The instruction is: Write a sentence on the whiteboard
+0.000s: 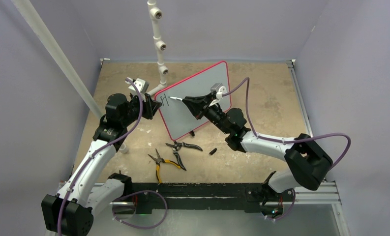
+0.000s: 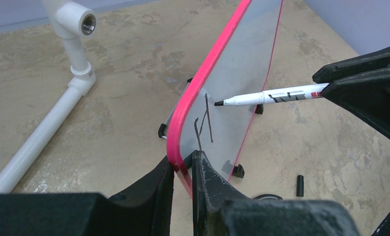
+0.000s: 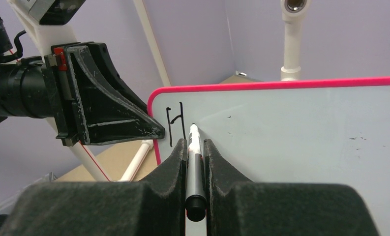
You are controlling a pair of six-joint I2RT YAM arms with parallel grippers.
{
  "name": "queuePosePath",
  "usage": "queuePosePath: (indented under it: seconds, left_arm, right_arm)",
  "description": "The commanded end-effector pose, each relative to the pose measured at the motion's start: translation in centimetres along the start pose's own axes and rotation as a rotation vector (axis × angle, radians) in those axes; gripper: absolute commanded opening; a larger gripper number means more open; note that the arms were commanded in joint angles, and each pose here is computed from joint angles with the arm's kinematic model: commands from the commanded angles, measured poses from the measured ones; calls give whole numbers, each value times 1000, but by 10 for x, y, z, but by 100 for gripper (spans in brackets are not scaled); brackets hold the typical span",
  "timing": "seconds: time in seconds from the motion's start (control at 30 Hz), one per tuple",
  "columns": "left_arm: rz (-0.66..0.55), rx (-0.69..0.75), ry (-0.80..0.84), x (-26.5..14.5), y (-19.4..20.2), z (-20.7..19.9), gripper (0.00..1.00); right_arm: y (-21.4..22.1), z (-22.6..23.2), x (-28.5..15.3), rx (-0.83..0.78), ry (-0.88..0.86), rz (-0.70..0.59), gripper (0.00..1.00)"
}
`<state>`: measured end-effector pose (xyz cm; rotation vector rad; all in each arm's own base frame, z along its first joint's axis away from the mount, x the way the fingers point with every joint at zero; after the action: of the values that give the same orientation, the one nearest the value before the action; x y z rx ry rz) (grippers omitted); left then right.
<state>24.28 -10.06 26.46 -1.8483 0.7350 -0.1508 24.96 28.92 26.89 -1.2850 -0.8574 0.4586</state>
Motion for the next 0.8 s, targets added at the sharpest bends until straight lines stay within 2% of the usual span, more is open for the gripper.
queuePosePath:
  seconds: [0.0, 0.77]
  left_arm:
    - [-2, 38, 0, -3, -4, 0, 0]
    - [0, 37, -2, -2, -3, 0, 0]
  right_arm:
    - [-15, -1, 12, -29, -15, -57, 0]
    - [5, -3, -8, -18, 14, 21, 0]
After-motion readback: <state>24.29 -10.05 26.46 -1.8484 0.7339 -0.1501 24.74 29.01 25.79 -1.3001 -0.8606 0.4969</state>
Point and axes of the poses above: each gripper's point midway between its finger pads, its own x axis out along the fingers, its own z axis along the line the jaws close on, y = z × x, the point moved 8 cm from there along -x, back along the fingers, and after that the axes turned 13 degrees about -x, right-handed, at the moved point
